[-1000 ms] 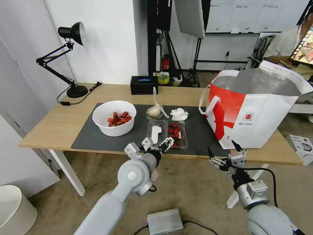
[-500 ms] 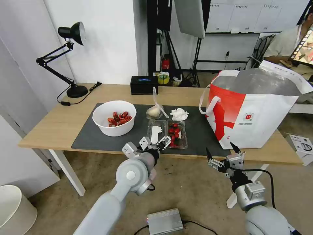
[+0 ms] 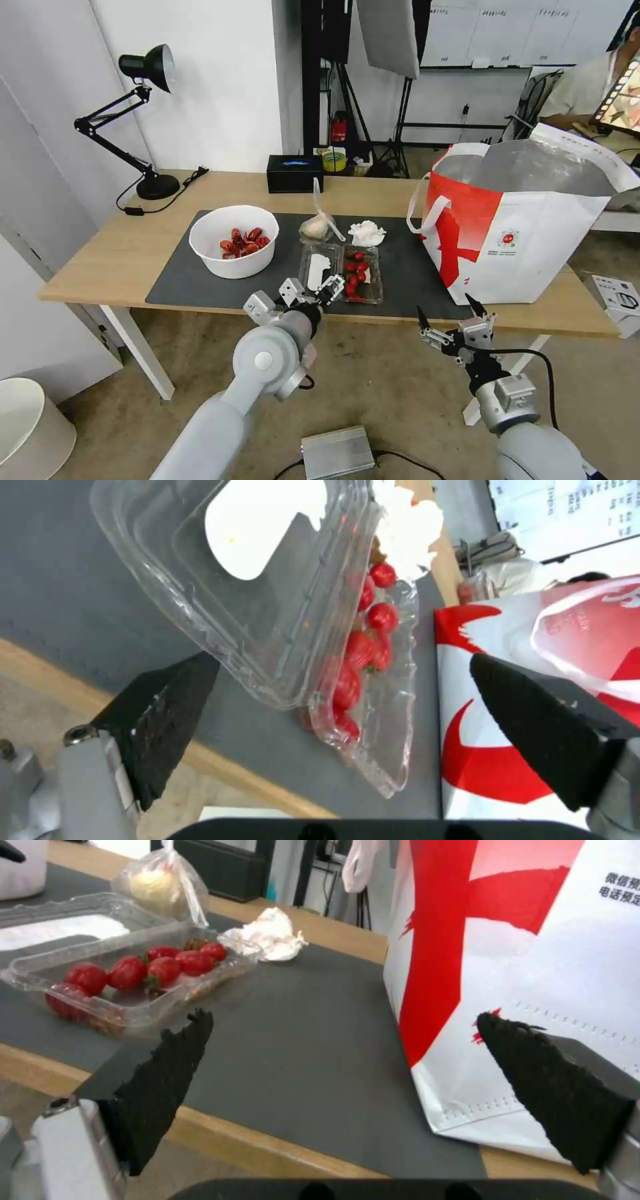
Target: Pick up the trash from the table and place it into the takeout bag.
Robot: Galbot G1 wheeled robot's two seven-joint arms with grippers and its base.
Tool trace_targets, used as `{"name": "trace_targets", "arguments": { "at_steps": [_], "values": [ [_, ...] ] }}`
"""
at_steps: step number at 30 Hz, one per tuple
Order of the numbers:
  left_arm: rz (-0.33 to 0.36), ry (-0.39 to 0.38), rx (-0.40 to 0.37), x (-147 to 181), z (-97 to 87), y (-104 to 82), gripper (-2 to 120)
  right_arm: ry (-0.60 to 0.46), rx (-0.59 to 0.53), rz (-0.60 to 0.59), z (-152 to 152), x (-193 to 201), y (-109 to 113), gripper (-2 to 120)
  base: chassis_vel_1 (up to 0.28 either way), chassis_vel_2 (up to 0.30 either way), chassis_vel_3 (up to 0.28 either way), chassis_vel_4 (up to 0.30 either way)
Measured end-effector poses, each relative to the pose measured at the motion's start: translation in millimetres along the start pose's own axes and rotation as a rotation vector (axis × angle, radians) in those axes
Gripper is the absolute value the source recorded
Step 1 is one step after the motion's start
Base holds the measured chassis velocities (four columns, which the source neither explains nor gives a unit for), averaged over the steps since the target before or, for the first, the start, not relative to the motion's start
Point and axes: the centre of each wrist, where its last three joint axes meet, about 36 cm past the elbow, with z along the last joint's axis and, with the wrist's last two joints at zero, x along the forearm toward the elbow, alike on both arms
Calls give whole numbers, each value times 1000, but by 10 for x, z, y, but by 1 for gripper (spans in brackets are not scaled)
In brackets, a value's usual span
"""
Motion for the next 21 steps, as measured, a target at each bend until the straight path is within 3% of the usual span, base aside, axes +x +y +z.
{"name": "trace_targets", "arguments": {
  "at_steps": [21],
  "values": [
    [51, -89, 8, 108, -10, 13, 100, 4, 0, -8, 31, -2, 29, 100, 0, 0, 0, 0]
  ]
}}
